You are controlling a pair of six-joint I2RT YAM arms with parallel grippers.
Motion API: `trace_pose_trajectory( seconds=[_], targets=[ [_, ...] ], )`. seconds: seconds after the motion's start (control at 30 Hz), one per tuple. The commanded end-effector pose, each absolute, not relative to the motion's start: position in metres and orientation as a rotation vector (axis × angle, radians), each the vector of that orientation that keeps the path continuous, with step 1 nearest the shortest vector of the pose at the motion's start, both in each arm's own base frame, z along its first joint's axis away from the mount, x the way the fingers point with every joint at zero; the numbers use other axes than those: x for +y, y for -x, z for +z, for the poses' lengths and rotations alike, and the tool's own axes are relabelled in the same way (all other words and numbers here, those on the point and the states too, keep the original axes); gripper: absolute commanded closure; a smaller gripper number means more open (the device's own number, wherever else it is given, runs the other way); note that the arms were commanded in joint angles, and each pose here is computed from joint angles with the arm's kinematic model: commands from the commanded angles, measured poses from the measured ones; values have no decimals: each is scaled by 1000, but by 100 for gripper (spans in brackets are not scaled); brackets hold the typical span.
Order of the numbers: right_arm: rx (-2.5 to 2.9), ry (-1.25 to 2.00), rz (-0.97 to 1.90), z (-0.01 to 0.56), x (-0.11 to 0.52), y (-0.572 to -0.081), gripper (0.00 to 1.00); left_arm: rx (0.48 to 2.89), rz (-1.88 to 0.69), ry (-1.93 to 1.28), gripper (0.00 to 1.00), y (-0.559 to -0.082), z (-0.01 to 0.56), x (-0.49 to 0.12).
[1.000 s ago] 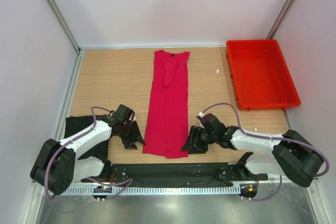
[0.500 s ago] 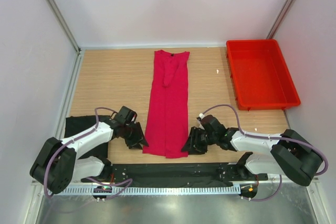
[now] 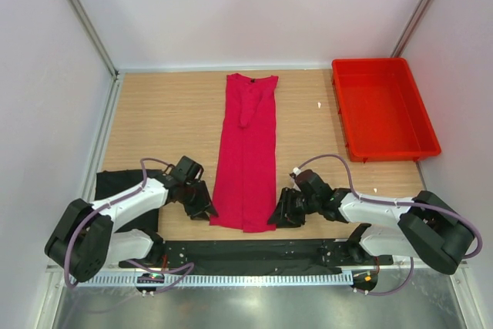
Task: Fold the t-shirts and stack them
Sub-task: Fold the tshirt
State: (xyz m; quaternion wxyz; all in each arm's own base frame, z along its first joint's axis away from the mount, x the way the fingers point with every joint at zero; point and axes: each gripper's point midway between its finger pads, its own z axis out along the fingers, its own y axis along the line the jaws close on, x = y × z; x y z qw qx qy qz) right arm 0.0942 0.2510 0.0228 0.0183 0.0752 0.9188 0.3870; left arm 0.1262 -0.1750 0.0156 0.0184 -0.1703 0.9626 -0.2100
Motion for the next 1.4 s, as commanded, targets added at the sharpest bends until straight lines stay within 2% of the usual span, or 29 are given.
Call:
trace_pose_trajectory(
  seconds=[0.0, 0.07, 0.13, 0.17, 0.2, 0.37, 0.63, 0.8, 1.07, 1.37],
  targets=[
    [2855, -228, 1191, 21, 250, -92, 60, 3062, -487, 553, 65, -108, -6, -155],
    [2856, -225, 1199, 20, 250, -92, 74, 3057, -515, 547, 77, -109, -7, -157],
    [2861, -227, 1205, 19, 250, -90, 92, 3046, -561, 517, 96, -111, -5, -162],
    [2852, -221, 1212, 20, 251, -91, 97, 3039, -574, 496, 100, -113, -2, -165],
    [2828, -214, 1225, 25, 252, -93, 99, 3033, -587, 464, 100, -115, 1, -168],
    [2755, -188, 1138, 47, 249, -111, 99, 2954, -634, 344, 100, -136, 37, -188],
    [2616, -119, 1077, 108, 248, -196, 99, 2750, -706, 266, 100, -215, 125, -230],
    [2614, -149, 1033, 119, 242, -268, 99, 2716, -692, 331, 100, -273, 127, -237],
    [2635, -159, 1006, 114, 240, -344, 99, 2622, -718, 463, 100, -366, 125, -219],
    [2652, -214, 1024, 100, 229, -386, 99, 2651, -821, 468, 100, -408, 105, -226]
  ],
)
